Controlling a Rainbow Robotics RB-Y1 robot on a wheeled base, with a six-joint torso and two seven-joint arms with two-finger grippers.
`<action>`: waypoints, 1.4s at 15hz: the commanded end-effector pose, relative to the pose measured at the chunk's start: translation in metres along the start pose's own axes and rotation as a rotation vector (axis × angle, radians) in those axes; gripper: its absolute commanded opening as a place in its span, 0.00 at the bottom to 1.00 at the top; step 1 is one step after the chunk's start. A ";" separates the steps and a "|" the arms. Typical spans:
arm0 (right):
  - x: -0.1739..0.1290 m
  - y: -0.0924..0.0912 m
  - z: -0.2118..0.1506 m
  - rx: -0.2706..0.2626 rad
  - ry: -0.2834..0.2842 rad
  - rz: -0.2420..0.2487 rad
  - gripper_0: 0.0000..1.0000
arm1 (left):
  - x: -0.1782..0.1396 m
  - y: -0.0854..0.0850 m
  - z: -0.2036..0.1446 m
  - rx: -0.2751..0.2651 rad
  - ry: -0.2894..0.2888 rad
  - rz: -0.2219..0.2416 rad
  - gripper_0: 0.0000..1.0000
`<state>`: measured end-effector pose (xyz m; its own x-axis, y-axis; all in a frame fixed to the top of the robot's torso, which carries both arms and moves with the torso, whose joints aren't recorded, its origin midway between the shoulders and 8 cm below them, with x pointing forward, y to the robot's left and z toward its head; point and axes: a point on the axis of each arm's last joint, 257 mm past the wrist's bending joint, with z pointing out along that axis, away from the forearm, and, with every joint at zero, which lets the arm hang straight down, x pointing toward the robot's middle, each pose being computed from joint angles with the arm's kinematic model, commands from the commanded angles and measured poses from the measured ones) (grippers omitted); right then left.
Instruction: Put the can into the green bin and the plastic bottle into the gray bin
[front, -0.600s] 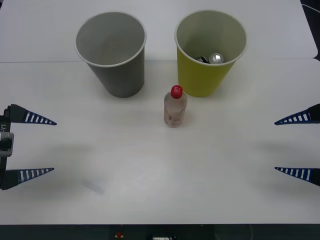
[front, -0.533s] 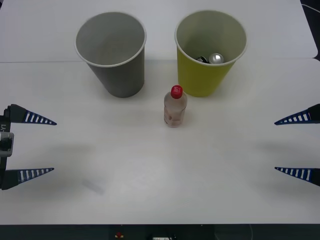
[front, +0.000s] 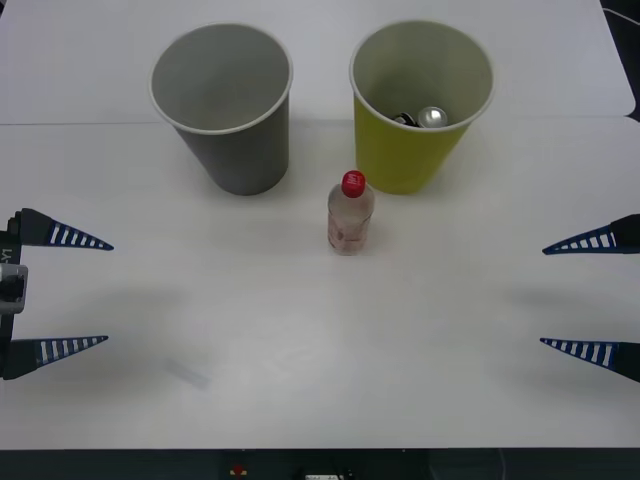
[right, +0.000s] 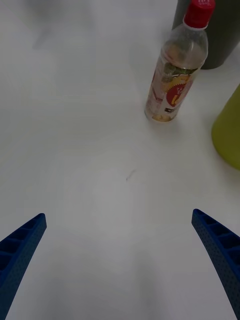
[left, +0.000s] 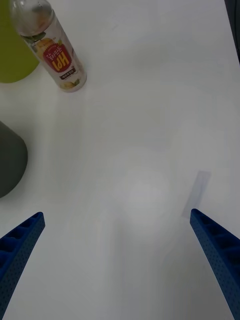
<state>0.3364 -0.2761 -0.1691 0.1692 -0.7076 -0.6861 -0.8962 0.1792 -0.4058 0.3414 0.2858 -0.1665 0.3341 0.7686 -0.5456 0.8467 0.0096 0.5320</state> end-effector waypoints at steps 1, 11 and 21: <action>-0.003 0.006 0.002 0.007 -0.054 0.064 1.00 | 0.000 0.000 0.000 0.000 0.000 0.000 1.00; -0.005 0.011 0.027 0.101 -0.186 0.178 1.00 | 0.000 0.000 0.000 0.000 0.000 0.000 1.00; 0.004 0.012 0.059 0.233 -0.239 0.230 1.00 | 0.000 0.000 0.000 0.000 0.000 0.000 1.00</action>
<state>0.3500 -0.2380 -0.2107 0.0927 -0.4615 -0.8823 -0.8108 0.4794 -0.3359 0.3413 0.2858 -0.1666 0.3340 0.7686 -0.5457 0.8468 0.0096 0.5319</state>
